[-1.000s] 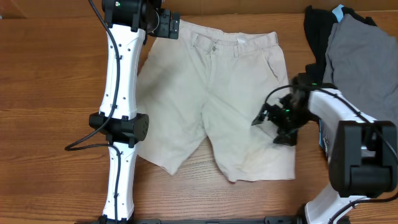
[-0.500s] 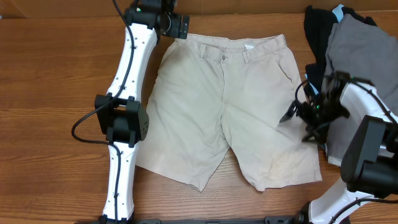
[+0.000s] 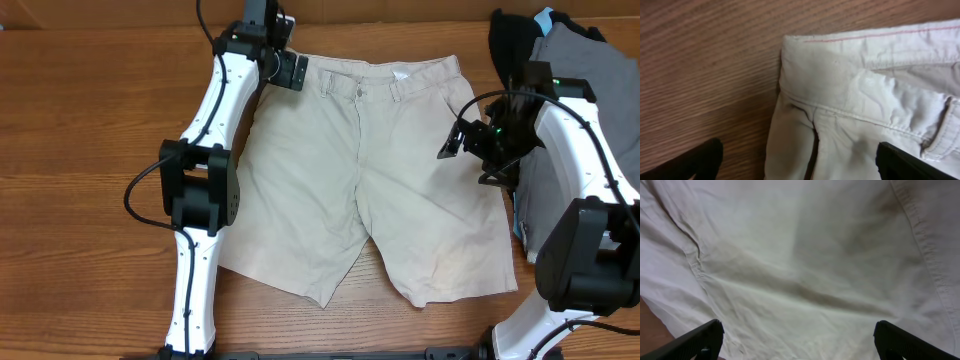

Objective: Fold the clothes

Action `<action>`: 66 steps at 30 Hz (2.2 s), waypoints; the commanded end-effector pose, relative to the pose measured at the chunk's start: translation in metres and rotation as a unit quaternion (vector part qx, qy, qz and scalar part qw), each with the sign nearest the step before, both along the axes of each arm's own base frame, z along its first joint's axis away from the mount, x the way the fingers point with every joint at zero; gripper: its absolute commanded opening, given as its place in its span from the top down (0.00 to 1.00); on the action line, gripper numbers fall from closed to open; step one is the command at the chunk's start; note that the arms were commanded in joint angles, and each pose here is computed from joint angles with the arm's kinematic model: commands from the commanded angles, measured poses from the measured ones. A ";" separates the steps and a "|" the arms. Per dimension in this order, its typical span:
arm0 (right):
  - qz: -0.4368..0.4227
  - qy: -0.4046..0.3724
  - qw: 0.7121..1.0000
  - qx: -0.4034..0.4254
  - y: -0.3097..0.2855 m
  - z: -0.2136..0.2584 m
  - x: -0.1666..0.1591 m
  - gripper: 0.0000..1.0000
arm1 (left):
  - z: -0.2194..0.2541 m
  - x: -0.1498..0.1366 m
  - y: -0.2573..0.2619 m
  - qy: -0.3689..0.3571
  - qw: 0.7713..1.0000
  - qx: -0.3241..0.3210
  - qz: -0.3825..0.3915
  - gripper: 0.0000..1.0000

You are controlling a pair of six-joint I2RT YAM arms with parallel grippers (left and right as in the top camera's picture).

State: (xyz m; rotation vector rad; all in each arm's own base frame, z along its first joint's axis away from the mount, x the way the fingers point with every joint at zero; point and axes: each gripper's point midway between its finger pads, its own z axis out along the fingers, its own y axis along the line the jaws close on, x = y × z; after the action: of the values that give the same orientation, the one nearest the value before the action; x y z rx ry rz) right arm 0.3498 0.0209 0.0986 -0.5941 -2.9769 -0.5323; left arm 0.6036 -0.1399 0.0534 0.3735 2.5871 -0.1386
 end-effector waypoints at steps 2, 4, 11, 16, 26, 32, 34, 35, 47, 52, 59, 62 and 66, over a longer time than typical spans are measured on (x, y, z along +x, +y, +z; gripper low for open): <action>0.003 -0.031 0.999 -0.011 -0.004 0.016 0.007 0.00 | -0.035 -0.010 -0.002 0.038 0.999 0.004 -0.016 0.17; 0.003 -0.032 0.999 -0.011 -0.004 0.016 0.008 0.01 | -0.041 -0.015 -0.001 0.050 0.999 0.006 -0.015 0.45; 0.003 -0.035 0.999 -0.011 -0.004 0.016 0.009 0.02 | -0.049 -0.032 0.015 0.100 0.994 0.002 0.037 0.96; 0.003 -0.034 0.999 -0.011 -0.004 0.016 0.009 0.02 | -0.060 -0.061 0.089 0.171 0.966 0.053 0.185 0.96; -0.001 -0.044 0.999 -0.012 -0.004 0.016 0.014 0.02 | -0.059 -0.146 0.237 0.316 0.870 0.071 0.372 0.91; -0.001 -0.055 0.998 -0.013 -0.005 0.017 0.019 0.02 | -0.055 -0.185 0.286 0.371 0.830 0.040 0.415 0.55; -0.001 -0.059 0.998 -0.013 -0.005 0.017 0.021 0.01 | -0.054 -0.192 0.295 0.380 0.823 0.035 0.421 0.48; -0.001 -0.061 0.998 -0.014 -0.005 0.017 0.022 0.01 | -0.053 -0.195 0.296 0.386 0.823 0.027 0.416 0.46; -0.005 -0.085 0.996 0.015 0.004 0.027 0.030 0.01 | 0.084 -0.148 0.292 0.216 0.893 0.009 0.396 0.16; -0.010 -0.114 0.993 0.026 0.008 0.050 0.030 0.02 | 0.178 -0.137 0.268 0.091 0.927 -0.009 0.365 0.00; 0.000 -0.173 0.985 0.013 0.016 0.106 0.006 0.05 | 0.252 -0.142 0.205 0.007 0.960 -0.047 0.277 0.00; 0.006 -0.167 0.986 -0.018 0.021 0.114 -0.010 0.04 | 0.259 -0.142 0.181 -0.002 0.970 -0.043 0.241 0.00; 0.011 -0.120 0.989 -0.086 0.029 0.105 -0.035 0.00 | 0.260 -0.140 0.134 -0.005 0.986 -0.026 0.162 0.00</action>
State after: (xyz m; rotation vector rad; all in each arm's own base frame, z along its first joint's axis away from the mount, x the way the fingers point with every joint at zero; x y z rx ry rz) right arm 0.3181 0.0531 0.2033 -0.4997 -3.2457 -0.5620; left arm 0.4591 0.0283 0.3193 -0.2634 2.5648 -0.0606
